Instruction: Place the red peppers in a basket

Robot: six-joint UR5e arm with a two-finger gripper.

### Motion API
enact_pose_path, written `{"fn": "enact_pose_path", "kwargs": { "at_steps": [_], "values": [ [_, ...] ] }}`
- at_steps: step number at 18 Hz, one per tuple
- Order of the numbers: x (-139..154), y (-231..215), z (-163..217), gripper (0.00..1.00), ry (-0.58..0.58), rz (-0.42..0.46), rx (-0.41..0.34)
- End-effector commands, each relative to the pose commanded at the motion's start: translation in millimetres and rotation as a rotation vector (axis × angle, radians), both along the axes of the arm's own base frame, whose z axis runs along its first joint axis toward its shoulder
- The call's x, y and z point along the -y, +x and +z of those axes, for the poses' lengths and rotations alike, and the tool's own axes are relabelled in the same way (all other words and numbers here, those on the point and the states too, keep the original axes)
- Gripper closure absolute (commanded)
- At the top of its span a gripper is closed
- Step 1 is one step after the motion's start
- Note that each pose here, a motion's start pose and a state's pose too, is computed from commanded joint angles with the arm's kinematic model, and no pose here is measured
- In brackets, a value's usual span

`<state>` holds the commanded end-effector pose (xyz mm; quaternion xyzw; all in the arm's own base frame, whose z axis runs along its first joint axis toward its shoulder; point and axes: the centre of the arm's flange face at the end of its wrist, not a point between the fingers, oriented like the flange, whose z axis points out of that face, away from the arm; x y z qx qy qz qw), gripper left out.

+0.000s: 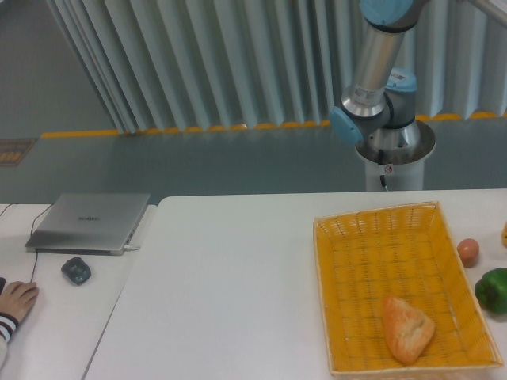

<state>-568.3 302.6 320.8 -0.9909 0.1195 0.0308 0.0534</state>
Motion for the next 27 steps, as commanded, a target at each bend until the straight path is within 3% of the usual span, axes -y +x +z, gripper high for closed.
{"fn": "enact_pose_path", "kwargs": {
  "at_steps": [24, 25, 27],
  "values": [
    [-3, -9, -54, 0.01, -0.001, 0.011, -0.004],
    [-2, -10, -55, 0.07, -0.002, 0.012, -0.002],
    [-1, -11, -55, 0.31, -0.003, 0.005, -0.005]
  ]
}}
